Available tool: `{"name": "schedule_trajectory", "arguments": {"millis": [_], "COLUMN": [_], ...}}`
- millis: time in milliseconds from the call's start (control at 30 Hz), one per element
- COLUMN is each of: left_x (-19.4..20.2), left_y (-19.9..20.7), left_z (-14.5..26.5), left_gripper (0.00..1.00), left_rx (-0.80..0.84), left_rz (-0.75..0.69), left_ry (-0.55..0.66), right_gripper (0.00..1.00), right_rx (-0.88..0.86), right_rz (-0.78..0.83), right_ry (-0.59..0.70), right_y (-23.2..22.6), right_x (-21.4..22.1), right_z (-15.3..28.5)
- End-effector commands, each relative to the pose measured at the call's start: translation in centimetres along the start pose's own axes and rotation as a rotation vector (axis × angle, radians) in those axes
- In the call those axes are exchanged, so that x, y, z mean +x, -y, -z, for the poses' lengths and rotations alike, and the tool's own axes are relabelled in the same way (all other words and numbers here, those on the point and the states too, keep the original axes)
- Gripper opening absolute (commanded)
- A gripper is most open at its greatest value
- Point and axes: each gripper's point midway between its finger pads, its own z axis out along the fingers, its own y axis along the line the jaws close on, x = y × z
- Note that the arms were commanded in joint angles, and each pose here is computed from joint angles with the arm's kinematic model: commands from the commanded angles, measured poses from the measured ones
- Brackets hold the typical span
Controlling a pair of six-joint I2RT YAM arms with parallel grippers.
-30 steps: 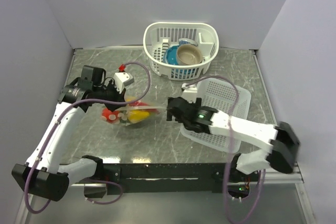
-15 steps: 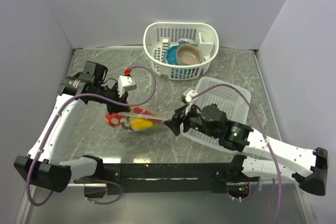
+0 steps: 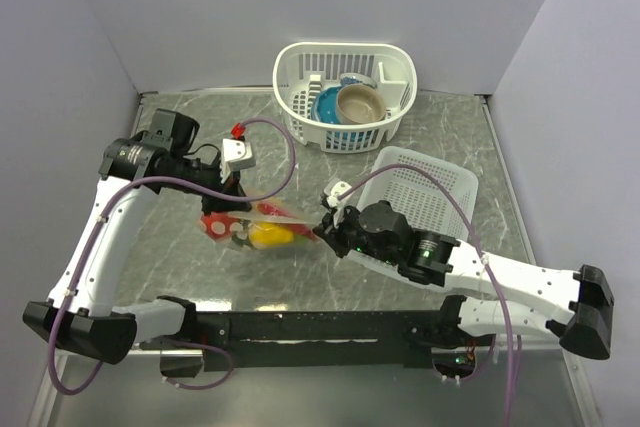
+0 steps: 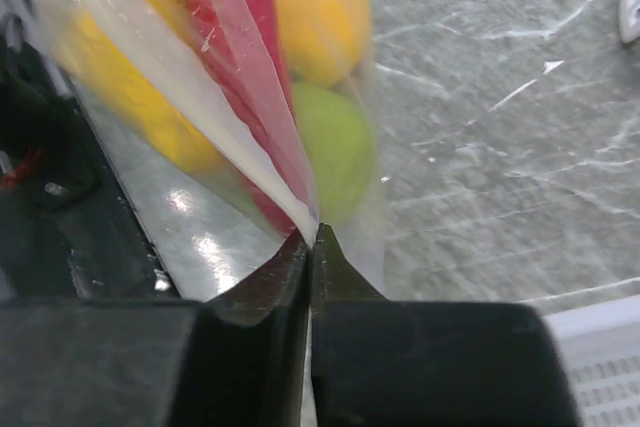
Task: Open the zip-top bag and remove the fake food
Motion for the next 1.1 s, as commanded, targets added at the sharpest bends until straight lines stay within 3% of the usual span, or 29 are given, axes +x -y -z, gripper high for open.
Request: {"name": "schedule_trajectory", "arguments": {"millis": [0,67,133,167,300,500,733,1067], "left_x": [-0.9,-0.7,-0.9,-0.8,-4.9,-7.9,-6.4,-0.7], "left_y": [1.7,0.9,0.4,-0.2,-1.0,0.4,5.8,5.7], "left_z": [0.4,0.3,0.4,0.6,2.6,1.6,-0.1,-2.0], "left_gripper": [0.24,0.58,0.74,0.99,0.99,0.99,0.99,0.99], "left_rx": [0.037,0.000,-0.043,-0.084,-0.199,-0.039,0.172,0.096], "left_rz": [-0.022,0.003,0.023,0.029,-0.080,-0.136,-0.200,-0.112], "left_ry": [0.056,0.044,0.049,0.040,0.166,0.291,0.259,0.138], "right_gripper": [0.00,0.00,0.00,0.00,0.00,0.00,0.00,0.00], "right_rx": [0.028,0.017,0.021,0.018,0.013,-0.118,-0.213,-0.224], "right_rz": [0.001,-0.009,-0.016,-0.009,0.010,0.038,0.056,0.058], "right_ry": [0.035,0.049,0.072,0.071,0.071,0.052,-0.040,-0.081], "right_y": [0.3,0.0,0.0,0.0,-0.1,-2.8,-4.8,-5.1], "right_x": [-1.5,-2.0,-2.9,-3.1,-4.6,-6.8,-7.4,-7.0], "right_z": [-0.6,-0.4,-0.1,0.1,0.3,-0.7,-2.7,-3.7]}}
